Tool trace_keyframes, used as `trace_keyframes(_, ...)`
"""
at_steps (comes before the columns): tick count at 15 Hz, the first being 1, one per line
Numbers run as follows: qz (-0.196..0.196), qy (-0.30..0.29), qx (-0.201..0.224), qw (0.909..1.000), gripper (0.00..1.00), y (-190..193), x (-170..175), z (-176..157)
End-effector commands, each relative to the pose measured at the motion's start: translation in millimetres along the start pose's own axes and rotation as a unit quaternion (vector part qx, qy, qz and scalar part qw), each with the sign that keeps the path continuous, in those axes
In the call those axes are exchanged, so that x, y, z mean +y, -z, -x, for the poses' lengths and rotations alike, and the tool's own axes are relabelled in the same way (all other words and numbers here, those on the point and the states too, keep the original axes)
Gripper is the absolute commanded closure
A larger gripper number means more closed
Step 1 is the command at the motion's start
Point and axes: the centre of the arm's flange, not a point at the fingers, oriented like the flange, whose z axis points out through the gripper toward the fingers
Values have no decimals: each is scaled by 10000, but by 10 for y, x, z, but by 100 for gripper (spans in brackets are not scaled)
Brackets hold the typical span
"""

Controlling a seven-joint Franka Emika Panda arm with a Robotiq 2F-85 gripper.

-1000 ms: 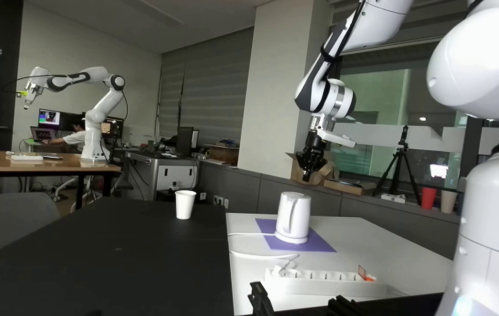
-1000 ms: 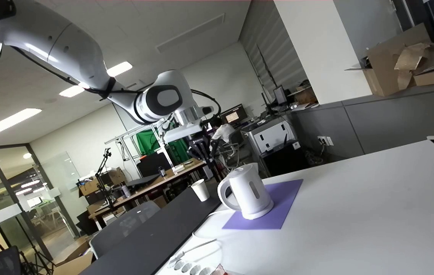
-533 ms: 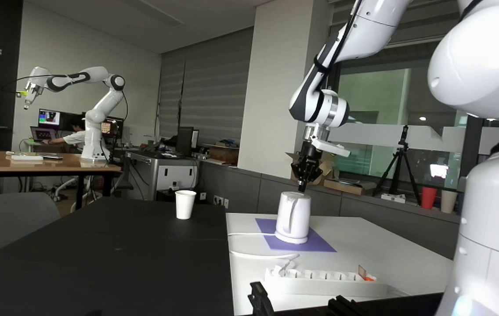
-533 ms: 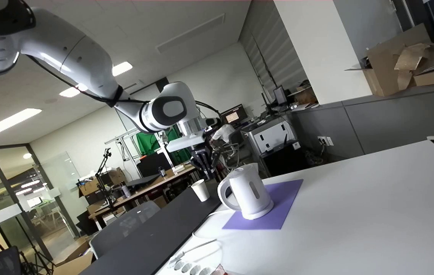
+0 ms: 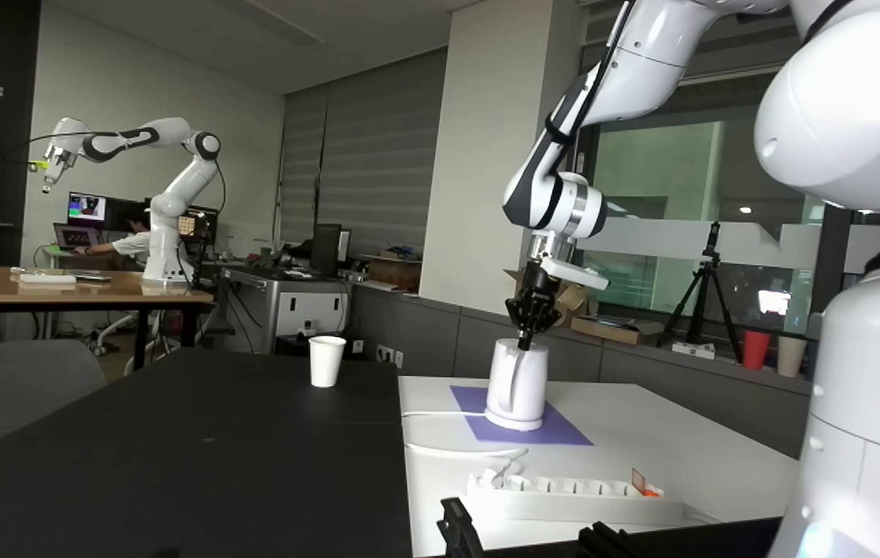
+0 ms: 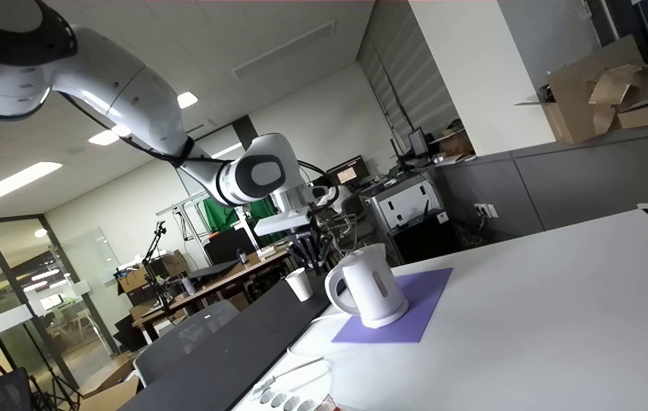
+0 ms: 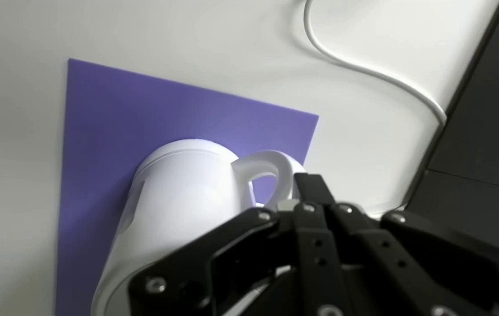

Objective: Switch on the electric kettle then switch it off

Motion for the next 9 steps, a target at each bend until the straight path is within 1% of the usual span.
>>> trace_keyframes(1,-48,-198,116,9997,100,-44,2,-140)
trace_keyframes(9,-56,-246,271,9993,100,-177,-12,-236)
